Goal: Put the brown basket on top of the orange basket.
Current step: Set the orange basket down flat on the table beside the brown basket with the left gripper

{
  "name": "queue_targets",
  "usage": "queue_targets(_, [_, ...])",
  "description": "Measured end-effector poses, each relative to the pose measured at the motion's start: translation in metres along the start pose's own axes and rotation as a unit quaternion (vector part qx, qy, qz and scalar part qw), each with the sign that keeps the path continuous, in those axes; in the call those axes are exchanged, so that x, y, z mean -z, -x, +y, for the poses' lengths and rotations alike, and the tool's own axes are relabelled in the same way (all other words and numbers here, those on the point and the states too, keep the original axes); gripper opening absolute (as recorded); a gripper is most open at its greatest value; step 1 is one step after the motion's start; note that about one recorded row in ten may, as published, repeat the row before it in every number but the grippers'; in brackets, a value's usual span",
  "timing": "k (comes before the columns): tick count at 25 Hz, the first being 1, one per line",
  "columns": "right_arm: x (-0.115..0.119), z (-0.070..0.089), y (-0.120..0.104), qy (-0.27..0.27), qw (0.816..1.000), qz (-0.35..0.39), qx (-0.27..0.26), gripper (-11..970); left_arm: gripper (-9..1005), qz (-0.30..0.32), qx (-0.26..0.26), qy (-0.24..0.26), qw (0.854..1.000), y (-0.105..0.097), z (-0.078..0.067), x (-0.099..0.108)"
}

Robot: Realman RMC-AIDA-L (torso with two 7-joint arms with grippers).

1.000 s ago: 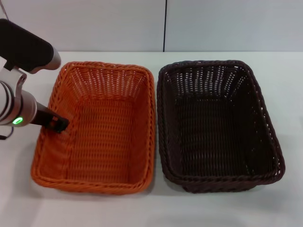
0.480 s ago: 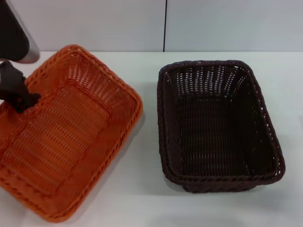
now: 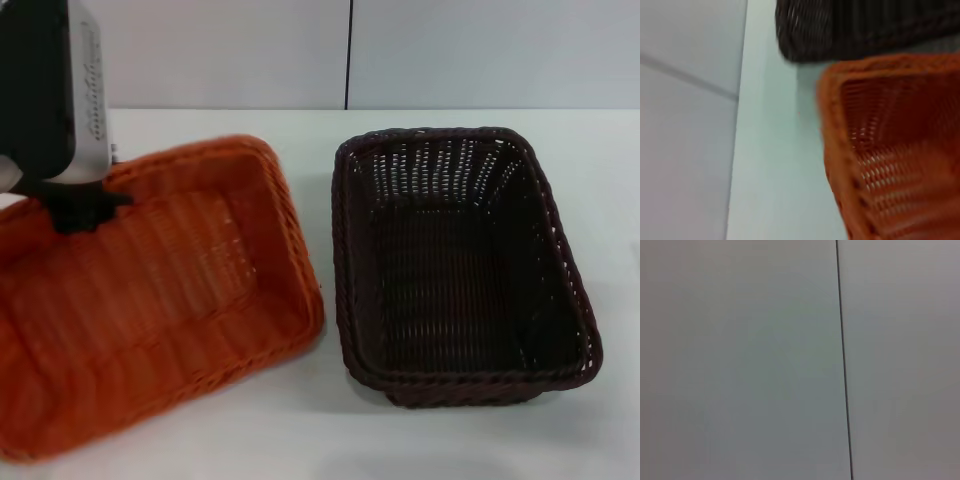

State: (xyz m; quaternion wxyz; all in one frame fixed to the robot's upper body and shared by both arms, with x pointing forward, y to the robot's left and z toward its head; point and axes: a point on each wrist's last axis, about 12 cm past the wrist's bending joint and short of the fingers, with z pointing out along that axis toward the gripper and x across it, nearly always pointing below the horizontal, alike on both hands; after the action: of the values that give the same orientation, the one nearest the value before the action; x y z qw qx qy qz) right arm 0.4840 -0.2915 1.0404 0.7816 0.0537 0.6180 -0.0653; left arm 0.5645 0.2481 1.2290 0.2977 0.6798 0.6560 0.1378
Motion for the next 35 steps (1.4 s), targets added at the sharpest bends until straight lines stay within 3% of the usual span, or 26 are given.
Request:
queue_targets(2, [-0.001, 0.0, 0.0, 0.0, 1.0, -0.001, 0.0, 798, 272, -0.015, -0.036, -0.008, 0.999, 0.007, 0.005, -0.003])
queue_targets(8, [-0.002, -0.001, 0.0, -0.001, 1.0, 0.001, 0.002, 798, 181, -0.032, -0.064, -0.029, 0.997, 0.013, 0.012, -0.019])
queue_targets(12, [-0.003, -0.002, -0.001, -0.001, 1.0, 0.002, 0.003, 798, 154, -0.037, -0.06, -0.034, 0.997, 0.017, 0.019, -0.034])
queue_targets(13, [-0.003, -0.002, -0.001, -0.002, 1.0, 0.002, 0.003, 798, 152, -0.039, -0.045, -0.028, 0.998, 0.021, 0.025, -0.047])
queue_targets(18, [-0.005, -0.004, -0.001, -0.005, 1.0, 0.002, 0.005, 798, 147, -0.04, 0.002, 0.002, 0.999, 0.027, 0.038, -0.057])
queue_targets(23, [-0.007, -0.005, -0.001, -0.003, 1.0, 0.001, 0.01, 797, 146, -0.022, 0.012, 0.023, 0.999, 0.032, 0.04, -0.068])
queue_targets(29, [-0.009, -0.006, 0.0, -0.003, 1.0, 0.0, 0.012, 797, 281, 0.0, 0.003, 0.028, 1.0, 0.037, 0.036, -0.079])
queue_targets(35, [-0.01, -0.006, 0.0, -0.001, 1.0, -0.001, 0.013, 797, 572, -0.01, 0.006, 0.082, 0.997, 0.04, 0.042, -0.07])
